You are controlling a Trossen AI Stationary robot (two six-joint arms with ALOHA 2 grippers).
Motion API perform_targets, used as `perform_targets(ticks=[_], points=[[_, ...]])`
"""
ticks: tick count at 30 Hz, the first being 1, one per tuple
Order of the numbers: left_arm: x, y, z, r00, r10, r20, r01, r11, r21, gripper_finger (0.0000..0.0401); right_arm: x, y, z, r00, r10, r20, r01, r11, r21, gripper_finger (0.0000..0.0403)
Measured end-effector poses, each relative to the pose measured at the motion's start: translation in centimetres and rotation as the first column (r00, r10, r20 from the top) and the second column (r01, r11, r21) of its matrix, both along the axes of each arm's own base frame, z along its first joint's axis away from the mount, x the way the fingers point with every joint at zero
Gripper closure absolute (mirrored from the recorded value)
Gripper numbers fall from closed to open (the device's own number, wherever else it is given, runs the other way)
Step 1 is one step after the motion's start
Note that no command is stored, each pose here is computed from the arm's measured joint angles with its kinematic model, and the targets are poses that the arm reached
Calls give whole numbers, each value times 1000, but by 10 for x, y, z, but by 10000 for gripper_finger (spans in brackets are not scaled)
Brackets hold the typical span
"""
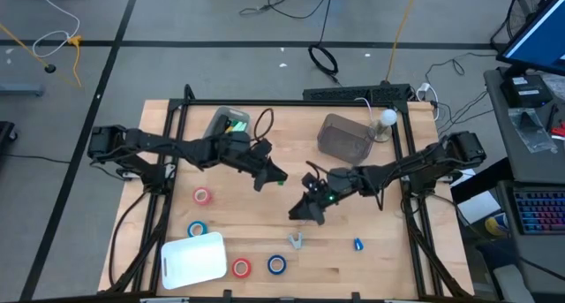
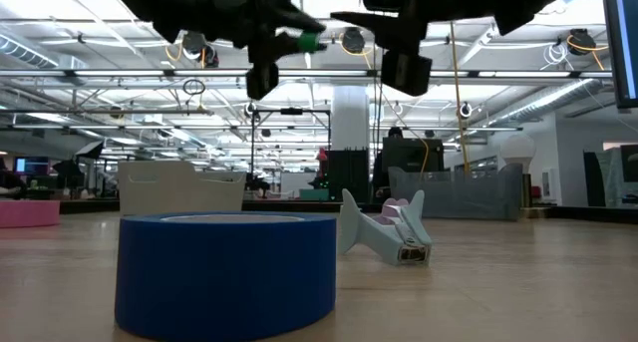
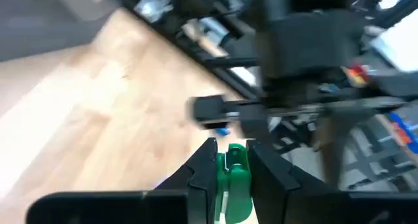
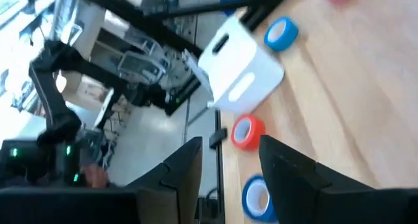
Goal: Pick and place Stapler, Stapler remover, tape
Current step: Put the green stapler into the gray bin
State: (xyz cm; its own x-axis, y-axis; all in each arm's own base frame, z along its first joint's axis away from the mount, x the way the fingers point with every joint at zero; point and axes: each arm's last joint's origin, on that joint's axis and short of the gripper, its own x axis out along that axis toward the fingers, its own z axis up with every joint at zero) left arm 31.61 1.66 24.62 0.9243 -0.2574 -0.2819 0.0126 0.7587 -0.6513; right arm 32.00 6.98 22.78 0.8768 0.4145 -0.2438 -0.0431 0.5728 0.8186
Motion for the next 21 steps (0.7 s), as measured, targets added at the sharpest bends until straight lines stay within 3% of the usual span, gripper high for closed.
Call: perform_targets(ticks=[6,12,18,21], points=[[-8,16,-16,983,42,-176,-40,999,14,337,-2,7,-2,1000,22,-21,-22,1000,-6,258],[-24,39,-32,924,105,-368,-101,994,30,342,-2,8,-2,999,24,-25,-24,1000,-1,258],[-59,63,-27,808,281,-517,-233,960,158,328,-2,8,-2,999,20,-29,-20,1000,7,257],[-77,74,-17,750,395,-530,-300,918,259,327,-2,8,-2,999,21,-28,-21,1000,5,257]])
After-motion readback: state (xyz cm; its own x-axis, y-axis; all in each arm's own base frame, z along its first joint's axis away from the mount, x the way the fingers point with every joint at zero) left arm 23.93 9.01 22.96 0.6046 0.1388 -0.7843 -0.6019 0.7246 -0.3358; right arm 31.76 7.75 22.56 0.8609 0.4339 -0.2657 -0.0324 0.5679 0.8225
